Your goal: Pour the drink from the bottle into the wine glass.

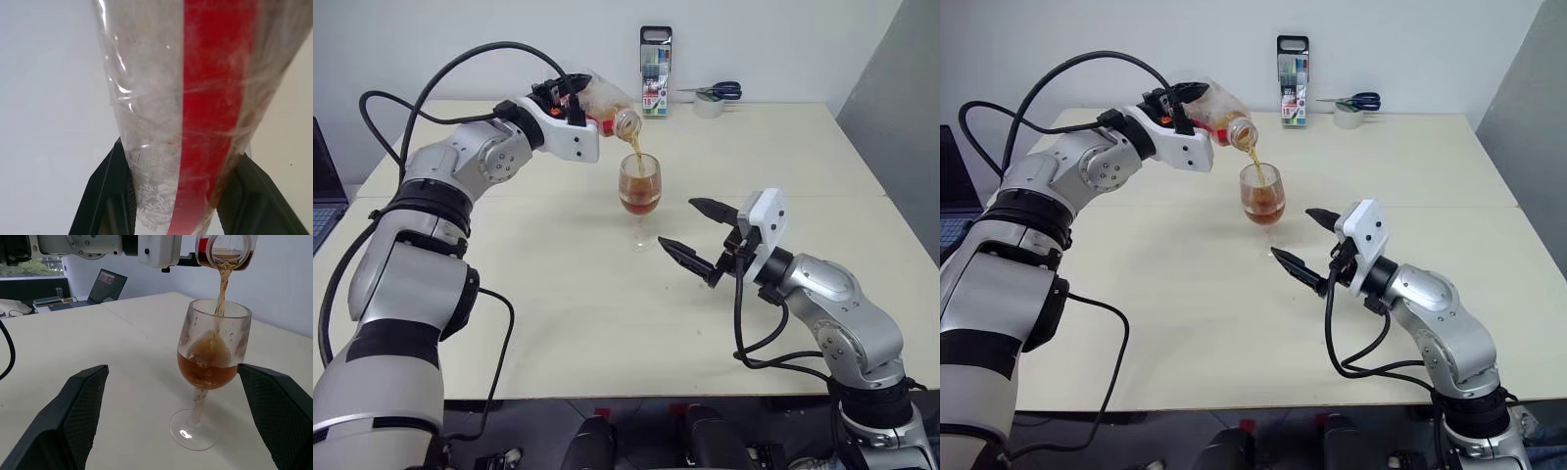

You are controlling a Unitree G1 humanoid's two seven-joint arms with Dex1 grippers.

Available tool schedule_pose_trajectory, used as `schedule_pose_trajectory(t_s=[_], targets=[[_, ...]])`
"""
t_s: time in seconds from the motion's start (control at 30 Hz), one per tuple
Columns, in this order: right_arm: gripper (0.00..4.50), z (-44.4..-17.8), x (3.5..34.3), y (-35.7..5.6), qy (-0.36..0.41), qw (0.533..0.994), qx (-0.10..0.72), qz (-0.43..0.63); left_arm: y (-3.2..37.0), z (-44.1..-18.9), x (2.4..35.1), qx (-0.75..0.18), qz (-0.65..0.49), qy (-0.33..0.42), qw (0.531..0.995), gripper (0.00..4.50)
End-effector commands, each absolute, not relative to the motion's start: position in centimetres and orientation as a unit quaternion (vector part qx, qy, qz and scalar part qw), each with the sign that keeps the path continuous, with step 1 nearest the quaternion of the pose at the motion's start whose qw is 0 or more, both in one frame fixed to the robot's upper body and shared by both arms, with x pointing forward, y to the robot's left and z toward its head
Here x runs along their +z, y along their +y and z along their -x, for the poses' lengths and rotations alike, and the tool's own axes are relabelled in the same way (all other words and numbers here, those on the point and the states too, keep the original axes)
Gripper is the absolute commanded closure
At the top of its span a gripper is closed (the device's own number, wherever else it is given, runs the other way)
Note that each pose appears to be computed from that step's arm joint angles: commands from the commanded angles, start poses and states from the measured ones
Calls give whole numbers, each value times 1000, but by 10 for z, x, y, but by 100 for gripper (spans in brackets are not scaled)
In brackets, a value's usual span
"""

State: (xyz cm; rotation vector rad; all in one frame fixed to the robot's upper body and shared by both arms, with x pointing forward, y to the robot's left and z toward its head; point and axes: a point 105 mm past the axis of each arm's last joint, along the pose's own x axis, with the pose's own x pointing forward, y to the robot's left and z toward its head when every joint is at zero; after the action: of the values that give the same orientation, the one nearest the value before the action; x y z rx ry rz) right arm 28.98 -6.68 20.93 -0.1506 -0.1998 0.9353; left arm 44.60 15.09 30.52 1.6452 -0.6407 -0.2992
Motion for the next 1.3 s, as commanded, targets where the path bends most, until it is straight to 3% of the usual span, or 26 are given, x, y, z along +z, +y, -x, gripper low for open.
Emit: schedule_pose_trajectory(t_s=[0.03,0.67,1.03,1.3], targets=[[0,-283,220,-64,-119,880,454,75,151,-442,329,-106,-714,-303,622,283],[0,-284,221,-63,-124,881,449,80,150,-446,317,-119,-690,-288,653,283],[0,-286,223,-61,-132,880,448,81,153,-449,297,-151,-602,-255,741,283],[0,-283,219,-55,-121,872,465,89,166,-454,294,-163,-393,-213,880,283]])
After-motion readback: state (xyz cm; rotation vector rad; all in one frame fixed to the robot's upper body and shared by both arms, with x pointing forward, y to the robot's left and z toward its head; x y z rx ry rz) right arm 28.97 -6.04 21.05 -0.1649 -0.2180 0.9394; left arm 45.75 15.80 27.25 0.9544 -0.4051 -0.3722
